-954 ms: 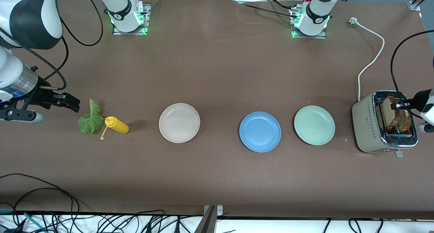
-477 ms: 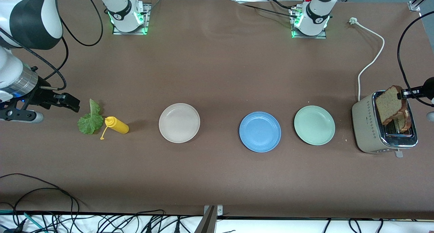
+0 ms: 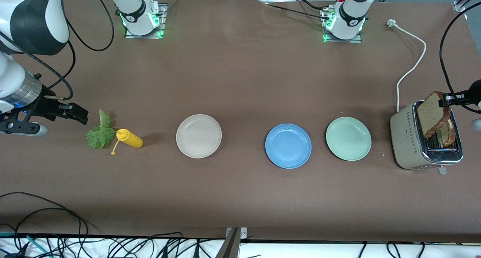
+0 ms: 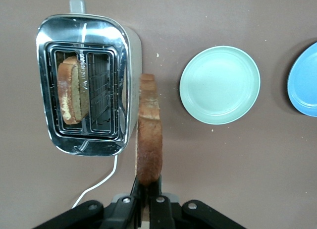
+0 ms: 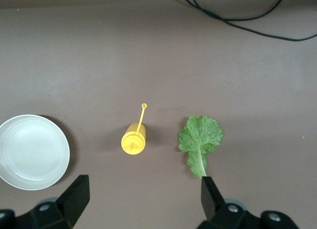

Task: Make sandwich in blue plate with both arms
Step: 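Carry the bread slice with the left gripper over the blue plate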

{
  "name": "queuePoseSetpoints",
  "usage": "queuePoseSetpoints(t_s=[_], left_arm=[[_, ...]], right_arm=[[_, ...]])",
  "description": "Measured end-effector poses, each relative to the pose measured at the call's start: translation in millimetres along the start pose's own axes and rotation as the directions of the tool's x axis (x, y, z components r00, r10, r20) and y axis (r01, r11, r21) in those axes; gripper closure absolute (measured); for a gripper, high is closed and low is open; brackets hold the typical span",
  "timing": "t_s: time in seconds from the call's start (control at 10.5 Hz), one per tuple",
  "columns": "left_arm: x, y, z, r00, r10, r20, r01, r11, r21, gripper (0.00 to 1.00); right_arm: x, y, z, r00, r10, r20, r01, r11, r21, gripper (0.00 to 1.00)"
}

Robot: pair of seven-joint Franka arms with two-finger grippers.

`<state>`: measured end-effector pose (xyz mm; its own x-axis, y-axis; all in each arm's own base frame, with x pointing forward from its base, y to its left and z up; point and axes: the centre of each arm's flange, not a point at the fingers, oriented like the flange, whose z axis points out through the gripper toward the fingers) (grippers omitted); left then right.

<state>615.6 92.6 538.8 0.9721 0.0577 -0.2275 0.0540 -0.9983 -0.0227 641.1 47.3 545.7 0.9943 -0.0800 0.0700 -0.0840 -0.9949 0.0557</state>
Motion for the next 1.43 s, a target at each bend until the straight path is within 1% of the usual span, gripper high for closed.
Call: queuePoseSetpoints(t_s=[0.19, 0.29, 0.38, 0.48, 0.57, 0.76, 0.95, 1.05, 1.24, 1.34, 1.43], left_arm=[[4.6, 13.6, 5.9, 1.0, 0.018, 0.011, -0.018, 1.0, 0.0, 0.92], [9.5, 24.8, 13.1, 0.999, 0.03, 0.023, -0.029, 0.999, -0.018, 0.92], [14.9, 37.7, 22.3, 0.999, 0.039, 0.038, -0.037, 0.997, -0.061, 0.92], [22.2, 49.9, 31.1, 0.998, 0.05, 0.039, -0.045, 0.992, -0.116, 0.92], [28.1, 60.4, 38.4, 0.998, 0.048, 0.039, -0.04, 0.981, -0.189, 0.92], [40.4, 76.2, 55.6, 0.999, 0.037, 0.026, -0.026, 0.944, -0.328, 0.92], [48.0, 97.6, 85.4, 0.997, 0.035, 0.062, -0.002, 0.884, -0.467, 0.92], [52.8, 117.3, 98.7, 0.997, 0.045, 0.07, -0.003, 0.862, -0.506, 0.92], [63.9, 159.9, 116.9, 0.997, 0.026, 0.076, 0.021, 0.826, -0.564, 0.92], [68.6, 179.9, 127.0, 0.996, 0.021, 0.088, 0.036, 0.797, -0.603, 0.92], [73.7, 199.4, 138.5, 0.995, 0.018, 0.1, 0.051, 0.76, -0.647, 0.92]], right_arm=[[0.0, 0.1, 0.0, 1.0, 0.0, 0.0, 0.0, 1.0, 0.0, 0.0], [0.1, 0.1, 0.1, 1.0, 0.0, 0.0, 0.0, 1.0, 0.0, 0.0], [0.1, 0.1, 0.3, 1.0, 0.0, 0.0, 0.0, 1.0, 0.0, 0.0], [0.1, 0.1, 0.5, 1.0, 0.0, 0.001, 0.0, 1.0, 0.0, 0.0], [0.2, 0.0, 0.7, 1.0, -0.002, 0.001, 0.002, 1.0, -0.001, 0.0], [0.4, 0.4, 1.2, 1.0, -0.004, 0.002, 0.004, 1.0, -0.001, 0.0], [0.5, 0.6, 1.7, 1.0, -0.005, 0.002, 0.005, 1.0, -0.002, 0.0], [0.6, 0.8, 1.9, 1.0, -0.005, 0.003, 0.005, 1.0, -0.002, 0.0], [0.8, 0.9, 2.3, 1.0, -0.005, 0.003, 0.005, 1.0, -0.002, 0.0], [0.8, 1.0, 2.3, 1.0, -0.005, 0.003, 0.005, 1.0, -0.002, 0.0], [0.9, 1.0, 2.5, 1.0, -0.005, 0.003, 0.005, 1.0, -0.003, 0.0]])
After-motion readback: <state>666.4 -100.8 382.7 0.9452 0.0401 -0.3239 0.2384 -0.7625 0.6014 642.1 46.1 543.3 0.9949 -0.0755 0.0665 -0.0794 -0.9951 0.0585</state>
